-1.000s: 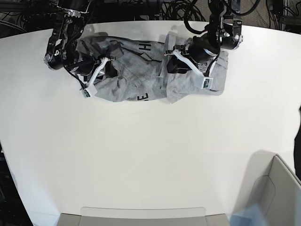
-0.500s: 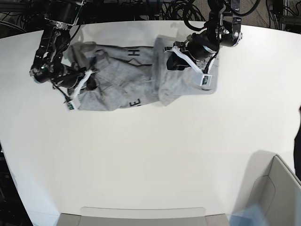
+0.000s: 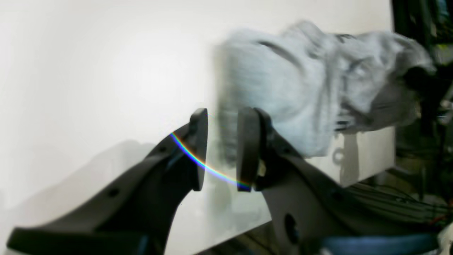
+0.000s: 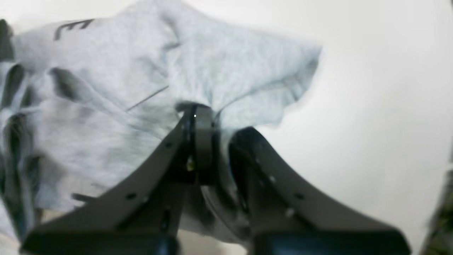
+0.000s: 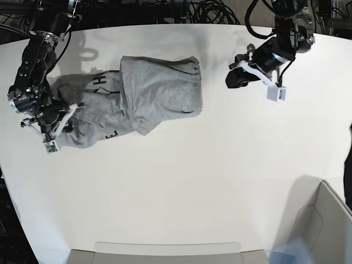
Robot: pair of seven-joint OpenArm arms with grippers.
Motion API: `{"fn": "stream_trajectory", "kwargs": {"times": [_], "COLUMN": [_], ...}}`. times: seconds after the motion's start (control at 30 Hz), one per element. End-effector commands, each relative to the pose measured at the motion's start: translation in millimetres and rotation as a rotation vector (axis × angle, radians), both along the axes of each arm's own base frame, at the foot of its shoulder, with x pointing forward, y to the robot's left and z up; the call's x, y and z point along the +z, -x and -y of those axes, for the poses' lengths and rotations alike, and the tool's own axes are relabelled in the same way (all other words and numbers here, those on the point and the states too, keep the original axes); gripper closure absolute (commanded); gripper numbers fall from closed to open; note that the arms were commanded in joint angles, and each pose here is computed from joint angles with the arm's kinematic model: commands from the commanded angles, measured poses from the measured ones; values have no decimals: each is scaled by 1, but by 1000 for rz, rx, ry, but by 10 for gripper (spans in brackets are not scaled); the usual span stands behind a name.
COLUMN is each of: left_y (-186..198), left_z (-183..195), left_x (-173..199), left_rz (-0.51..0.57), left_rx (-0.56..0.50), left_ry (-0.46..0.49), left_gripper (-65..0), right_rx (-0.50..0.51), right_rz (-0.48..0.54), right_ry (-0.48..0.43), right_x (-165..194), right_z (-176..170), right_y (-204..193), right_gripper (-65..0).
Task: Fold the T-shirt properly
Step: 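Press and tuck the folded bundle with the right gripper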
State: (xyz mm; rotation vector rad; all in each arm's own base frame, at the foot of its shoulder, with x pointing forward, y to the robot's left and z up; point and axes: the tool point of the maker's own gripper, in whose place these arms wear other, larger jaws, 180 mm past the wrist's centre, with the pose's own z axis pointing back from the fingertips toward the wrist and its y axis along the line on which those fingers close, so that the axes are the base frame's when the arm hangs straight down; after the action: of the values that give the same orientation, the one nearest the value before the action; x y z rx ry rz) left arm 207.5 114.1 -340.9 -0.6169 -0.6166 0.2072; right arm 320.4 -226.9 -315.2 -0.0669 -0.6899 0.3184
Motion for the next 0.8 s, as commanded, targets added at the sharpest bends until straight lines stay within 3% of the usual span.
{"fn": "stream_trajectory", "kwargs": {"times": [0.0,0.33,0.47,0.6,0.77], "left_y": [-2,-3,-4,-4,-4], "left_z": [-8,-25,-27,-29,-27], "left_x": [7,5,3,3,2], "left_rz": [19,16,9,10,7], "left_rx": [3,17,22,21,18], "left_ry": [-13,-56,-57,-63,-61], "left_gripper": [-140,-140,-140,-140,-140], "right_rx": [58,319,425,511,494], "right_rz": [56,73,110,87,59], "right_ry": [10,191,194,200,184], "right_x": [14,6,6,-4,-16], "right_z": [-20,-175,-228,-256,-268], "right_y": [-5,5,21,35,33], "right_gripper": [0,0,0,0,0]}}
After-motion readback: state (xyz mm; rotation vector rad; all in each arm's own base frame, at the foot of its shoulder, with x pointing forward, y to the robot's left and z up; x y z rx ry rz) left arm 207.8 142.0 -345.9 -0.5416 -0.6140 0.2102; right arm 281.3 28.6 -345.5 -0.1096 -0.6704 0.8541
